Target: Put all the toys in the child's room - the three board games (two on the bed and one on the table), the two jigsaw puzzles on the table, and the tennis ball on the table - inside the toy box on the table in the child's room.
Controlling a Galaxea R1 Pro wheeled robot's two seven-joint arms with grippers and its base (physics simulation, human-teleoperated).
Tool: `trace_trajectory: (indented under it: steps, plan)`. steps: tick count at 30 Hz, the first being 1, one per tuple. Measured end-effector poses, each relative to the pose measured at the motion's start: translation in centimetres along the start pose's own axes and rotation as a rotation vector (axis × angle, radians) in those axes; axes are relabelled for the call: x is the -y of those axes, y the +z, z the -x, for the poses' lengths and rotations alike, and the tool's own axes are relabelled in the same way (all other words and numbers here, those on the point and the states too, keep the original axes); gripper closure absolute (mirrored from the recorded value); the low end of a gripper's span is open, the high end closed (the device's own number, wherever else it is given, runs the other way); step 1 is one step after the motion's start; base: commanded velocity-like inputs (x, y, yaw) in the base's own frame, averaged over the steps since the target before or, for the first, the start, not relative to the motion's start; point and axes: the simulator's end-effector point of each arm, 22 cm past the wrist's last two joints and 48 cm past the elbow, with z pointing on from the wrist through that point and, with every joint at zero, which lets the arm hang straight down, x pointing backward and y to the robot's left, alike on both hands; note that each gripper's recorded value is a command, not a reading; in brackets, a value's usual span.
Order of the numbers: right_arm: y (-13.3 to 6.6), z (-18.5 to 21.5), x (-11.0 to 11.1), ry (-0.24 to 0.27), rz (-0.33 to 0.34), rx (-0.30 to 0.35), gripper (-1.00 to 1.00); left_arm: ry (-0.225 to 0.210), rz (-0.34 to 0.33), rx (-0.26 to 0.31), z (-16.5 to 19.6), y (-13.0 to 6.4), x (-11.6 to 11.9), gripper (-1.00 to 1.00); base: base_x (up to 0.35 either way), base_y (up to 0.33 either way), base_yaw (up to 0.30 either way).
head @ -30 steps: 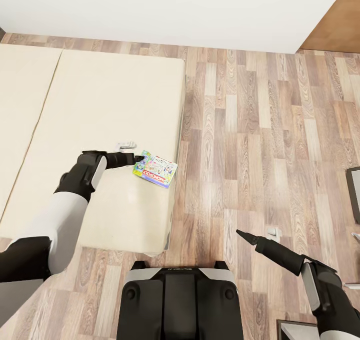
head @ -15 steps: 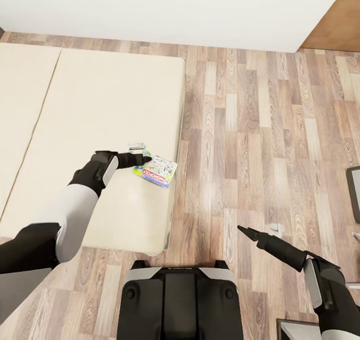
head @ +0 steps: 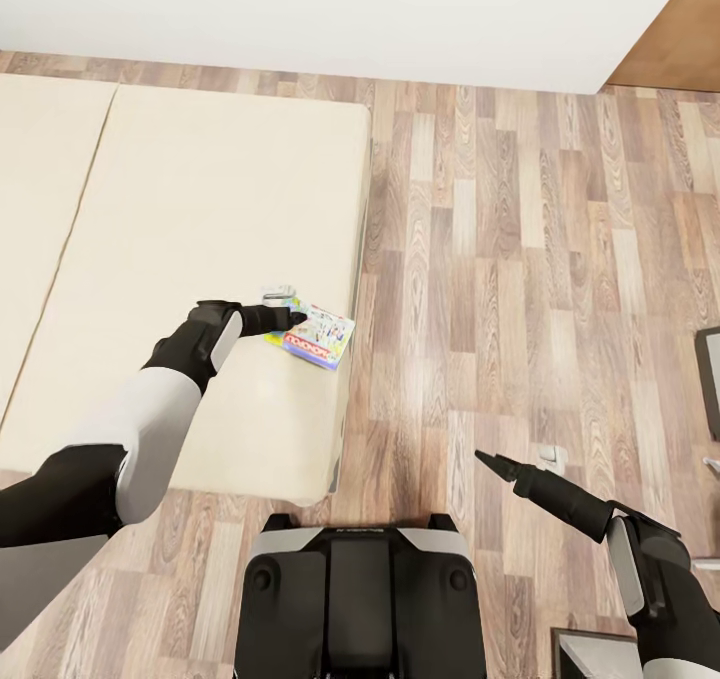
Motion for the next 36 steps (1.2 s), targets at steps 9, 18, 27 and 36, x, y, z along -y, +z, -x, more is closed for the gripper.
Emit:
trace_trajectory:
  steps: [9, 18, 27, 36]
  plan:
    - [0.14, -0.45, 0.43, 0.007, -0.005, -0.007, -1.0, -0.002, 0.009, -0.01, -0.69, 0.57, -0.45, -1.0, 0.0, 0.0, 0.0]
    - [0.16, -0.49, 0.47, 0.007, -0.005, -0.007, -1.0, -0.002, 0.012, -0.011, -0.77, 0.61, -0.62, -1.0, 0.0, 0.0, 0.0]
    - [0.15, -0.49, 0.46, 0.007, -0.005, -0.007, -1.0, -0.002, 0.01, -0.011, -0.79, 0.64, -0.52, -1.0, 0.0, 0.0, 0.0]
    - [0.18, -0.57, 0.5, 0.008, -0.004, -0.009, -1.0, 0.0, 0.009, -0.014, -0.92, 0.75, -0.47, -1.0, 0.0, 0.0, 0.0]
